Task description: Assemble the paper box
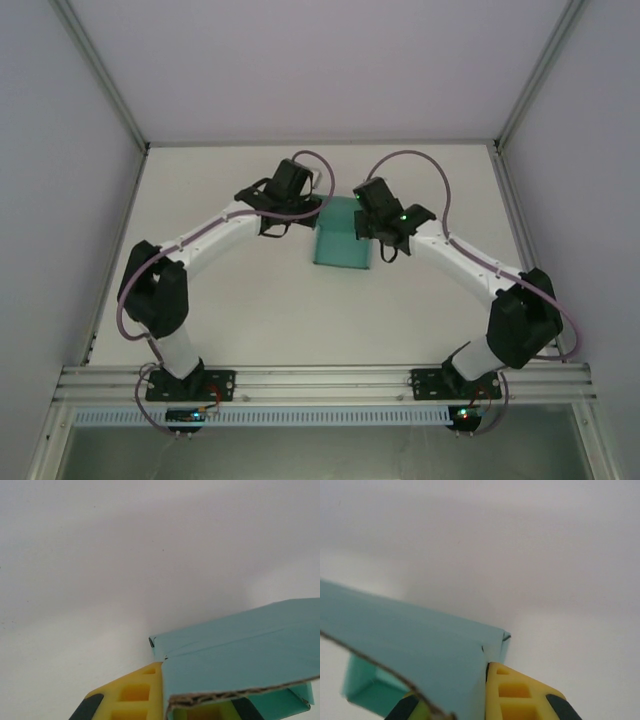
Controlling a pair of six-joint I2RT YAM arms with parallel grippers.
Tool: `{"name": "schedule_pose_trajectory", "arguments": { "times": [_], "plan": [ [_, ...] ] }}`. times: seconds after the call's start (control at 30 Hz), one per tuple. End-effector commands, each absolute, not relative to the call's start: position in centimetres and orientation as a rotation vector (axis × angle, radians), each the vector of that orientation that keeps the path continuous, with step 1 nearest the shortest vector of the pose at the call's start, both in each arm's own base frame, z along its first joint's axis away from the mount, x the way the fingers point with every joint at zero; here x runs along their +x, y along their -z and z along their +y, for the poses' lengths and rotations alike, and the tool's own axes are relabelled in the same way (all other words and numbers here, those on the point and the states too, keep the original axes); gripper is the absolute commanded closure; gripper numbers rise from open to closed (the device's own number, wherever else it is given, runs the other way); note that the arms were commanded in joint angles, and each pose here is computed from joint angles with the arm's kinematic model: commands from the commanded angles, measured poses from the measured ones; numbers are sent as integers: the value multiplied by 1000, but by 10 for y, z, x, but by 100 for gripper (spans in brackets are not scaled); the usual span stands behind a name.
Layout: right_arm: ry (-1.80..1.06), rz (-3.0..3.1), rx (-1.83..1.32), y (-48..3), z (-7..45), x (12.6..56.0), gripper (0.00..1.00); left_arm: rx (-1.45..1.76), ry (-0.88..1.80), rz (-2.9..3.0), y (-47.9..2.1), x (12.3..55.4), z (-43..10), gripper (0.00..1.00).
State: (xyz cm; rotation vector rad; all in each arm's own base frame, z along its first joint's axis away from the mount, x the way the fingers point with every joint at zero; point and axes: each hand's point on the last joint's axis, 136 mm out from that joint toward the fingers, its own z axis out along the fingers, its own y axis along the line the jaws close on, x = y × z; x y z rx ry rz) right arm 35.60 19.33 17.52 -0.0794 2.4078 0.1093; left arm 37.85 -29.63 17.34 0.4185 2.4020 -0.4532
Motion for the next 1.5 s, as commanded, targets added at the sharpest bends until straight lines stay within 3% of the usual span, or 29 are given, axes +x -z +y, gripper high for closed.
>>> {"name": "schedule_pose_trajectory", "arguments": {
  "times": [0.0, 0.03, 0.23, 0.53, 0.77, 1.1, 1.47],
  "plan": [
    [-243, 2264, 247, -195, 210, 374, 93, 223, 575, 2359, -191, 376, -308, 98],
    [-230, 2284, 245, -175, 210, 367, 93, 178, 572, 2352, -191, 378, -306, 97],
    [-270, 2254, 236, -171, 229, 376, 94, 79, 748, 2297, -191, 382, -323, 97],
    [-220, 2213, 246, -140, 231, 378, 96, -13, 767, 2335, -156, 377, -326, 97],
    [-208, 2240, 197, -126, 246, 372, 97, -9, 870, 2320, -161, 378, -347, 97],
    [-103, 2263, 8, -106, 239, 356, 97, 57, 702, 2453, -110, 342, -317, 99],
    [-89, 2211, -183, -72, 227, 314, 98, 118, 644, 2455, -102, 301, -278, 77]
  ]
}}
